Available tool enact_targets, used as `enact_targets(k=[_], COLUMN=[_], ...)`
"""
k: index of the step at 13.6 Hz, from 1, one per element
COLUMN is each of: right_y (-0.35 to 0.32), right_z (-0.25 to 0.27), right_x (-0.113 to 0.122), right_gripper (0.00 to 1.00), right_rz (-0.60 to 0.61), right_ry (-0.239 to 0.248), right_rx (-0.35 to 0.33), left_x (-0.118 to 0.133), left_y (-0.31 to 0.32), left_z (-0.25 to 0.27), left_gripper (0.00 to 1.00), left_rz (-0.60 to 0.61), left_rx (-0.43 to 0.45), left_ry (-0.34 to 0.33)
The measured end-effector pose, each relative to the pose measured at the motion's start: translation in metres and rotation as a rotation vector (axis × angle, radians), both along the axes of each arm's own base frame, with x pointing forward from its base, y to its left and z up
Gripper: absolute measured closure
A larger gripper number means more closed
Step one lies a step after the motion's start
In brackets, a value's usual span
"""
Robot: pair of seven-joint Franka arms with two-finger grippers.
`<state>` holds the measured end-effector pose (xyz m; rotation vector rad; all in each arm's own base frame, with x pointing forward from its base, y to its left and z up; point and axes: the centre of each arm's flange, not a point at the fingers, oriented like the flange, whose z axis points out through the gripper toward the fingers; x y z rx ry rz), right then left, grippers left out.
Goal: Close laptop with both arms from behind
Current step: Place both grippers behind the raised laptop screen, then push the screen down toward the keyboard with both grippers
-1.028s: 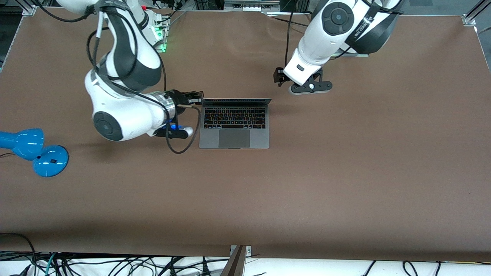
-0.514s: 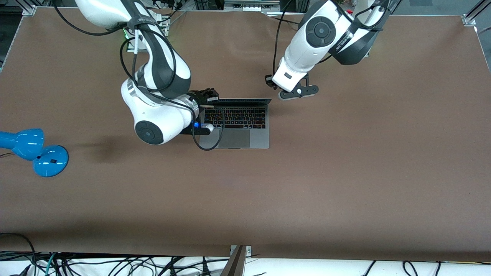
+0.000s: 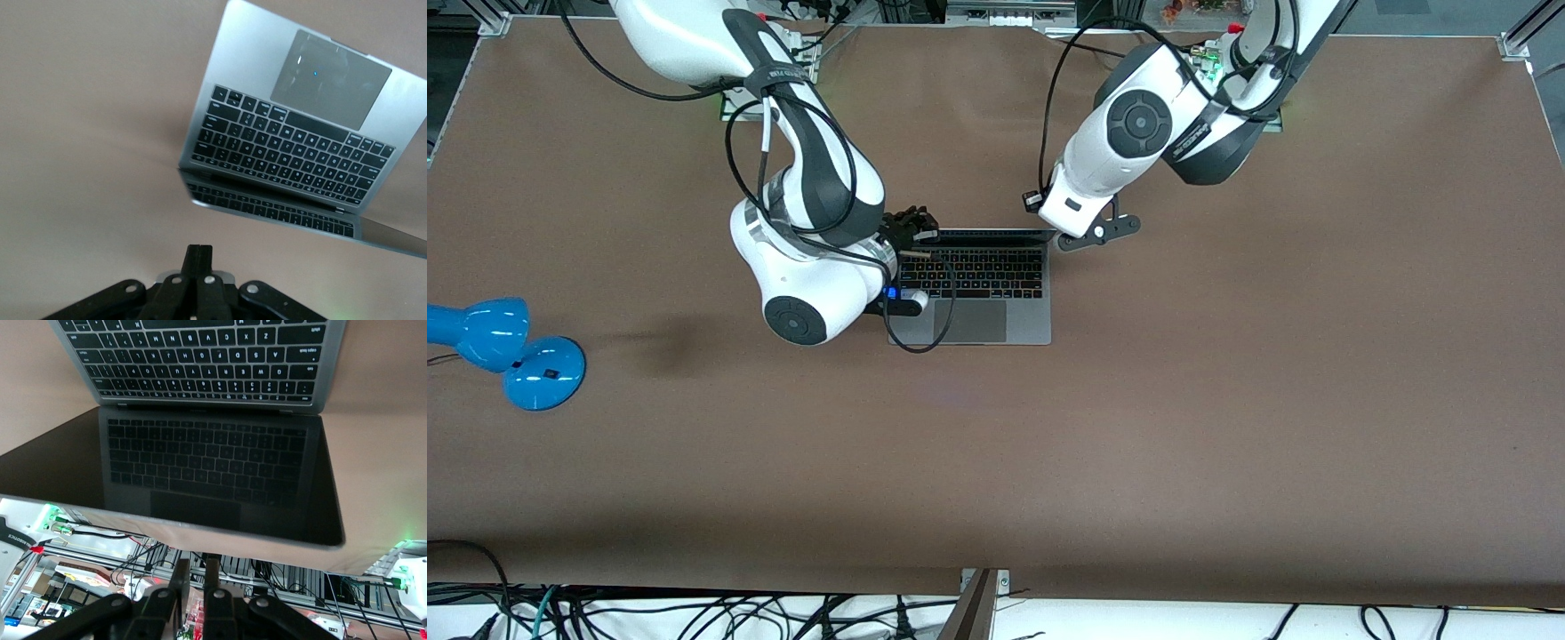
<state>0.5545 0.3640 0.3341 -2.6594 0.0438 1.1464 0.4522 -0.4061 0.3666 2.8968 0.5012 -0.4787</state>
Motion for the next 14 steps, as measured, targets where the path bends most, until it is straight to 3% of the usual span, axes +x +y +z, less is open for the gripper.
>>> enact_targets(k=[9, 14], right_y=[0.01, 0.004], right_z=[-0.019, -0.025], right_x=[-0.003, 0.011], right_gripper=[0.87, 0.87], right_rz=[0.02, -0.002], right_ry=[-0.018, -0.103], right_rx=[-0.031, -0.058], left_x=[0.036, 0.041], left_y=[-0.018, -0.023], left_z=[-0.034, -0.046], left_gripper=[0.99, 0.99], left_rz=[-0.041, -0.042], left_rx=[0.014, 0.017], left_ry=[-0.017, -0.008])
